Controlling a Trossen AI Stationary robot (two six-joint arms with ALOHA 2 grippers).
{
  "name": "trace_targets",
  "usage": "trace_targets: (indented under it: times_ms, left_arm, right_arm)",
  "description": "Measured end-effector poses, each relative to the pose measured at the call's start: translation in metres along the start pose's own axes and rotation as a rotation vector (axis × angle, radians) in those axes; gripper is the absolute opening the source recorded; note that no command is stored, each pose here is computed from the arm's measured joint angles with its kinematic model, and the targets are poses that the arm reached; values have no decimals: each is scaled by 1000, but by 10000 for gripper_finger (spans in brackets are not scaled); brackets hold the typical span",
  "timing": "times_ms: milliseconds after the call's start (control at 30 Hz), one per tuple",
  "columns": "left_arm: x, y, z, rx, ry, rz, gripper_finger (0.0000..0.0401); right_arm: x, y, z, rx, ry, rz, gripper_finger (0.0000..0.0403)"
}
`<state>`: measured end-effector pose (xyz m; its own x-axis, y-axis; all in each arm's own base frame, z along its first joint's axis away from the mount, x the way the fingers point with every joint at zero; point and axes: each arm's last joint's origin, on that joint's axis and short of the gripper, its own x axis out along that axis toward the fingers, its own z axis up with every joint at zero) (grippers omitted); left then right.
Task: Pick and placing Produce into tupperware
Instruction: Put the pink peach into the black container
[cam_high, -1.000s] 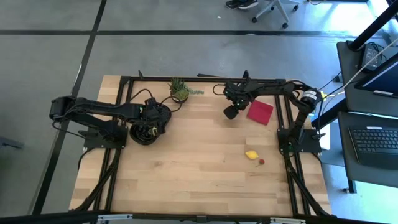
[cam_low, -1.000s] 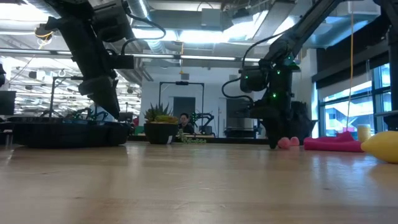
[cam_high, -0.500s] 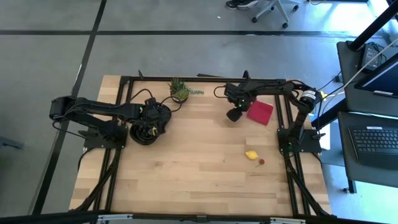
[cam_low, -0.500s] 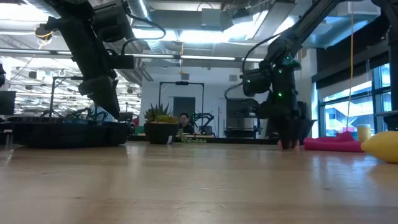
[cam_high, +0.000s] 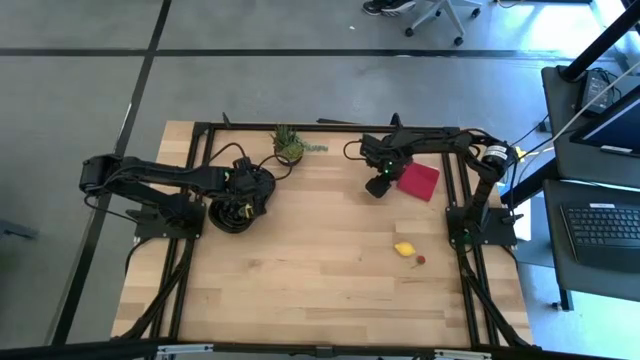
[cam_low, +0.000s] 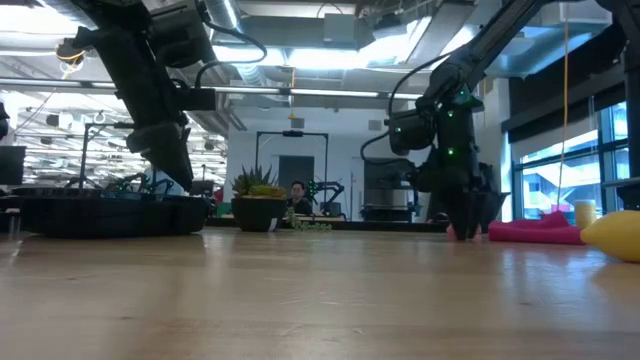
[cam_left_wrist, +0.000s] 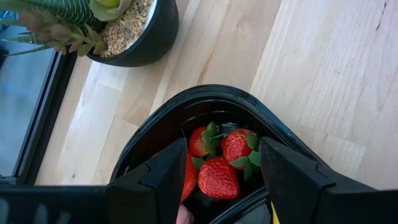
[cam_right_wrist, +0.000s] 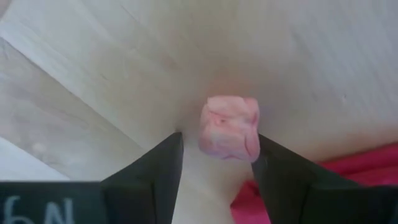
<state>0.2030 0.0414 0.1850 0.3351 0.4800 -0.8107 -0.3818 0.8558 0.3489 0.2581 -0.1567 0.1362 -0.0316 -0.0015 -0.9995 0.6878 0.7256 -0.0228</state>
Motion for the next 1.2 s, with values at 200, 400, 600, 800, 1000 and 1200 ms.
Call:
trace_targets:
  times_ms: [200, 400, 600, 800, 1000, 1200]
  left_arm:
    - [0, 0, 0, 0, 0, 0, 192]
    - [0, 0, 0, 0, 0, 0, 192]
    - [0, 0, 0, 0, 0, 0, 192]
    - [0, 0, 0, 1, 0, 0, 192]
    - [0, 0, 0, -1, -4, 0, 192]
    - [0, 0, 1, -6, -14, 0, 192]
  right_arm:
    - [0, 0, 1, 9, -13, -7, 186]
    - [0, 0, 2, 12, -22, -6, 157]
    - [-1, 0, 3, 9, -35, -5, 83]
    - [-1, 2, 4, -33, -45, -20, 57]
    - [-7, 22, 7, -88, -96, 21, 57]
    - [-34, 71, 28, -206, -329, 270, 57]
